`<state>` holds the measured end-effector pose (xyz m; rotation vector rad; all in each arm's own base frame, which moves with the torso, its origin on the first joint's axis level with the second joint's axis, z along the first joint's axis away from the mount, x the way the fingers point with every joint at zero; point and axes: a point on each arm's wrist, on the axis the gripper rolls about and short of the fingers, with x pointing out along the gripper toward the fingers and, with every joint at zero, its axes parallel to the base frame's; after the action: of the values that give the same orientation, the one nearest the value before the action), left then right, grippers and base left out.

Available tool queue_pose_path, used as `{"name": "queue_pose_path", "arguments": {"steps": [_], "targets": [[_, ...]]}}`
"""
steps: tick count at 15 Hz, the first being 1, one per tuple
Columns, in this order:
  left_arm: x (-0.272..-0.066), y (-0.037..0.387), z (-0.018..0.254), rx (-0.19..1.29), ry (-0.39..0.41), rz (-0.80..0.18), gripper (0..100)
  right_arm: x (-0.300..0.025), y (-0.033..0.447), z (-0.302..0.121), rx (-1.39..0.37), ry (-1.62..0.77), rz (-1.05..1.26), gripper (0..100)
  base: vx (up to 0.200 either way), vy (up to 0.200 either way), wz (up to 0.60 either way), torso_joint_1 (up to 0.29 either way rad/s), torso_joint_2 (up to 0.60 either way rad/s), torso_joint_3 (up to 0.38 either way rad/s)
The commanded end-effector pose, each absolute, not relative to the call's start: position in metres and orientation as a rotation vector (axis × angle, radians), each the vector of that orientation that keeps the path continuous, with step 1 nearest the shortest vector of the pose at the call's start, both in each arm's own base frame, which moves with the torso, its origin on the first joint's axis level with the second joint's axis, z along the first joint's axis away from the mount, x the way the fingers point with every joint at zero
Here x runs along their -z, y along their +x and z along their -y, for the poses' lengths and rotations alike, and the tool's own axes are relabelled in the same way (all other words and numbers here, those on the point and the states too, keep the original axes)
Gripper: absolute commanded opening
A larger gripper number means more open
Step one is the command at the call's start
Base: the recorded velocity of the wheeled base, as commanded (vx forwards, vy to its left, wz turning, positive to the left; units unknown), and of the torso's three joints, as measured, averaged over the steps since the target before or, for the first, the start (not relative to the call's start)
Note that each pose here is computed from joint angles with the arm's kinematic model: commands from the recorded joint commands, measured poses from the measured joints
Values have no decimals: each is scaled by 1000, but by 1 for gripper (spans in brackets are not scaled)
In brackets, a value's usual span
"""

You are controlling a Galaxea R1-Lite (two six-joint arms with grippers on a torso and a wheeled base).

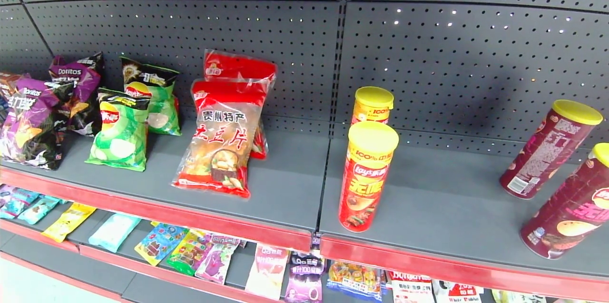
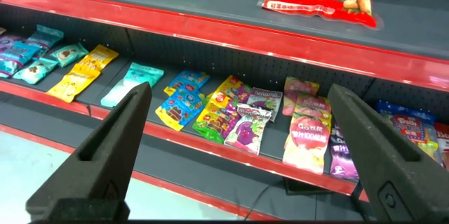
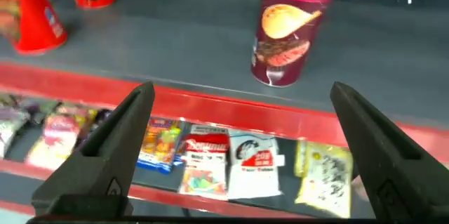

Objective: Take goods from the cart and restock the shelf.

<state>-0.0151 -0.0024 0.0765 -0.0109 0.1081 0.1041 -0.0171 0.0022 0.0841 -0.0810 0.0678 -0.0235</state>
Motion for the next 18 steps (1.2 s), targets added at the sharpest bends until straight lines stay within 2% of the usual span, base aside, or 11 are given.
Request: {"name": "queue_pose_path", "arguments": {"steps": [1, 2, 4, 11, 18], "targets": [[-76, -15, 2, -104, -11, -110, 100, -77, -17, -2, -50, -32, -77, 100, 0, 0, 0, 0, 0, 0], [-76, -15, 2, -104, -13, -110, 100, -77, -19, -1, -88, -28, -42, 100, 0, 0, 0, 0, 0, 0], [-77, -15, 2, -104, -13, -108, 100, -76, -23, -1, -57, 5, 1, 100, 0, 0, 0, 0, 0, 0], [-77, -15, 2, -104, -13, -108, 100, -76, -23, -1, -57, 1, 1, 100, 0, 0, 0, 0, 0, 0], [-77, -15, 2, -104, -11, -108, 100, -76, -23, -1, -57, 3, 1, 100, 0, 0, -600, 3, 2, 2]]}}
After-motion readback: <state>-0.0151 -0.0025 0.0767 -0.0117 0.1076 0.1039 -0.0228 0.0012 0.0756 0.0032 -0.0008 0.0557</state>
